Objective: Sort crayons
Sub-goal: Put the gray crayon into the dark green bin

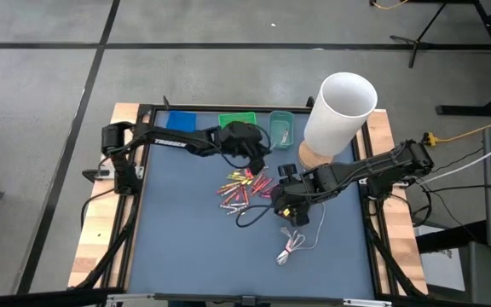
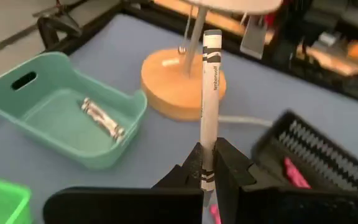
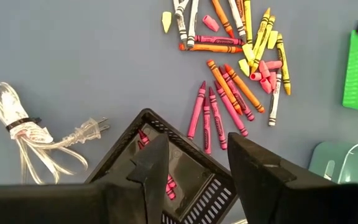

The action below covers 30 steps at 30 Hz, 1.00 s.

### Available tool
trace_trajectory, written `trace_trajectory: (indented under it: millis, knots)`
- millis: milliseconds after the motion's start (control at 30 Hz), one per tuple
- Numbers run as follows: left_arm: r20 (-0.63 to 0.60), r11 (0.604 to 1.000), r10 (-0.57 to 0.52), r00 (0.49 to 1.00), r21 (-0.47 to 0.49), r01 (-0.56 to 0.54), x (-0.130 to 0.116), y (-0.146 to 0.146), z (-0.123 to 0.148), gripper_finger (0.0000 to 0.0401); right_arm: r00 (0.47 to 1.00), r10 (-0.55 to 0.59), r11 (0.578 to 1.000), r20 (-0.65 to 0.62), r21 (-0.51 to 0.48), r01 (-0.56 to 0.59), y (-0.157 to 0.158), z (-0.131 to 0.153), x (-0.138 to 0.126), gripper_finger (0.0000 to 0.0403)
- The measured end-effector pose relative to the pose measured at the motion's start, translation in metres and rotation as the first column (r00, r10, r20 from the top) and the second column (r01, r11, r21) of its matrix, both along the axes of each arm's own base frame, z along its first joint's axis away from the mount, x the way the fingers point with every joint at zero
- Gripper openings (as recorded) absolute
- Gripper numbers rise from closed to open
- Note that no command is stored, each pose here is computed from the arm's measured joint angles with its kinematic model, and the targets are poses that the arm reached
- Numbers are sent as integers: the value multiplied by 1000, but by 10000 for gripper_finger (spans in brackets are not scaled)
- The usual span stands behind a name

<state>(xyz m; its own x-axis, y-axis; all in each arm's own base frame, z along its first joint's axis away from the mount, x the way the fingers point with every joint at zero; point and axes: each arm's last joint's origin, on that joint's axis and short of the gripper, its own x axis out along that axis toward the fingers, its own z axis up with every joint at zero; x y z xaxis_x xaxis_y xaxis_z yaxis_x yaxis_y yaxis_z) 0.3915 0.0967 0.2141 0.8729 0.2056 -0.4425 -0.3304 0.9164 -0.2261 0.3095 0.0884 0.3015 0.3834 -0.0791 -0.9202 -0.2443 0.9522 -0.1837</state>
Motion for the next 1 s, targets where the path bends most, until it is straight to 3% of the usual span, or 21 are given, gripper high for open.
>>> trace_trajectory:
  millis: [200,533,1000]
  knots:
    - [118,993,120,986,-8,-120,12,24,-21,6,1000,0,1000,1,0,0,0,0,0,163]
    - [220,972,234,947,-40,-230,14,68,-57,8,1000,-1,1000,7,1,1,0,0,1,163]
    - [238,970,241,941,-38,-239,13,80,-66,9,1000,0,1000,25,6,0,1,1,2,163]
